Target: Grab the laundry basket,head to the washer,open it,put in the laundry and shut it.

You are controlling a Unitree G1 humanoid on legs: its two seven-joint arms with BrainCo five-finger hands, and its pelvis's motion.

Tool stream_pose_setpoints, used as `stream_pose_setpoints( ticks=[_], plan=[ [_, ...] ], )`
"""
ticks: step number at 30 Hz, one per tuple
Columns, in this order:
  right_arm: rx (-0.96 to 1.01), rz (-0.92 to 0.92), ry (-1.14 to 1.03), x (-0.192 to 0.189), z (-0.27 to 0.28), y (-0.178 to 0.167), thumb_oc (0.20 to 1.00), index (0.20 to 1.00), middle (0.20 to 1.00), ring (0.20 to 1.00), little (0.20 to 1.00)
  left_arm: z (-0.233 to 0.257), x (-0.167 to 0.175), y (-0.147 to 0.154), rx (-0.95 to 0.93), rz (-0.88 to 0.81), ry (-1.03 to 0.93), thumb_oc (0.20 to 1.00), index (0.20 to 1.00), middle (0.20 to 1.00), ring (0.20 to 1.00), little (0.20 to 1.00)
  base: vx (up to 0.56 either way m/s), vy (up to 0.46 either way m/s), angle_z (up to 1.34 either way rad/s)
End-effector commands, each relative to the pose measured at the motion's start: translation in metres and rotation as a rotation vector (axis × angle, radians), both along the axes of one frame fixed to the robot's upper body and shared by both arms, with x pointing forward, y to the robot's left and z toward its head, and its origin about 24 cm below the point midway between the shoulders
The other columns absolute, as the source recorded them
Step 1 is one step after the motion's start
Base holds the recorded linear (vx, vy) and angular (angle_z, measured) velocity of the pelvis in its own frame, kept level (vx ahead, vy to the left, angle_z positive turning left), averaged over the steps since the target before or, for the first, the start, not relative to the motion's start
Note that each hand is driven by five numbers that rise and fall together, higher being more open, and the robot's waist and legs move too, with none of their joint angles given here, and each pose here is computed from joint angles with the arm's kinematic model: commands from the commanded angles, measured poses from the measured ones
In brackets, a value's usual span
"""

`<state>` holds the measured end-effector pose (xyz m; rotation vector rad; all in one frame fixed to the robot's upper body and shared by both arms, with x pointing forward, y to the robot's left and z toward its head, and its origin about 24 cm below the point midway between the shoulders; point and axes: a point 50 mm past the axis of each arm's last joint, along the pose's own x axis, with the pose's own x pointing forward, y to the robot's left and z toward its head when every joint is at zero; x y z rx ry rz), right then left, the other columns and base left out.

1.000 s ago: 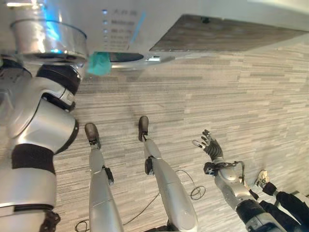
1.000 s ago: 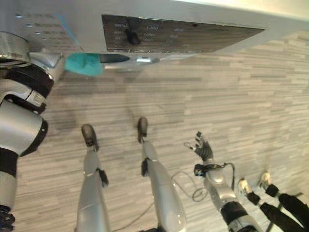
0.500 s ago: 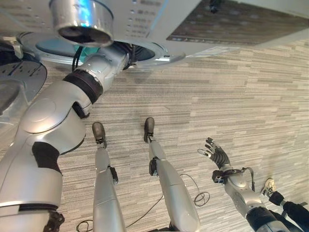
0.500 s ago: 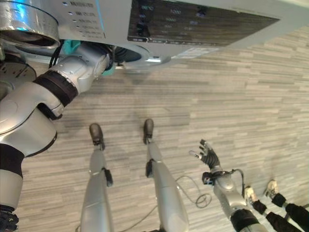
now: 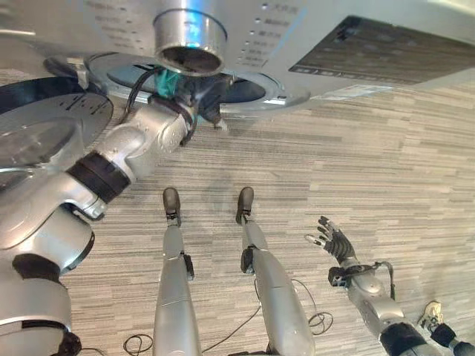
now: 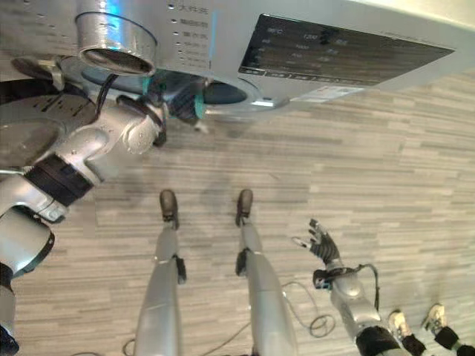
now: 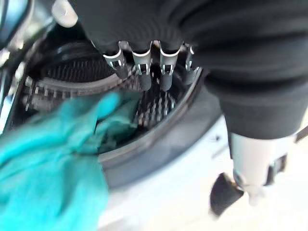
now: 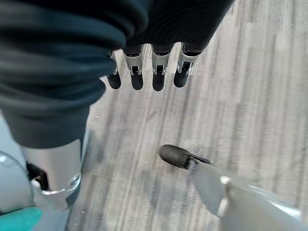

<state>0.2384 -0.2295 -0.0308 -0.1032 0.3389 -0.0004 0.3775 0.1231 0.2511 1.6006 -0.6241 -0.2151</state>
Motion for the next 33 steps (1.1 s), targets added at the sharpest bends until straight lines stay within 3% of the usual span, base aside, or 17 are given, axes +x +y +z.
stream_pose_setpoints(
  ticks=[1,5,9,11,22,27,29,33],
  plan=[
    [-0.060,-0.049,-0.002,-0.018,0.003,-0.024,1.000,1.000,1.000,1.000,1.000,0.023,-0.005,-0.004,-0.140,-0.064,-0.053,1.000,1.000,1.000,1.000,1.000,-0.01,0.018,0.06],
    [-0.056,-0.056,-0.007,-0.018,0.002,-0.021,1.000,1.000,1.000,1.000,1.000,0.011,-0.011,0.003,-0.303,-0.090,-0.035,1.000,1.000,1.000,1.000,1.000,0.00,0.018,0.05],
    [-0.036,-0.055,-0.014,-0.015,-0.003,-0.008,1.000,1.000,1.000,1.000,1.000,-0.035,-0.023,0.016,-0.593,-0.082,0.040,1.000,1.000,1.000,1.000,1.000,0.05,0.002,0.01],
    [-0.035,-0.065,-0.024,-0.008,-0.002,-0.002,1.000,1.000,1.000,1.000,1.000,-0.051,-0.020,0.004,-0.680,-0.056,0.068,1.000,1.000,1.000,1.000,1.000,-0.04,0.015,-0.01],
    [-0.038,-0.118,-0.047,-0.002,0.001,-0.001,1.000,1.000,1.000,1.000,1.000,-0.092,-0.044,0.028,-0.824,-0.007,0.151,1.000,1.000,1.000,1.000,1.000,0.00,0.009,0.01],
    [-0.037,-0.119,-0.048,-0.002,0.001,-0.001,1.000,1.000,1.000,1.000,1.000,-0.108,-0.057,0.026,-0.967,-0.079,0.297,1.000,1.000,1.000,1.000,1.000,0.00,0.005,0.01],
    [-0.024,-0.112,-0.069,-0.003,0.006,-0.001,1.000,1.000,1.000,1.000,1.000,-0.118,-0.071,0.016,-1.262,-0.233,0.511,1.000,1.000,1.000,1.000,1.000,-0.02,0.022,0.03],
    [-0.003,-0.115,-0.074,-0.005,0.005,-0.001,1.000,1.000,1.000,1.000,1.000,-0.120,-0.074,0.006,-1.331,-0.301,0.604,1.000,1.000,1.000,1.000,1.000,0.00,0.000,0.00]
  ],
)
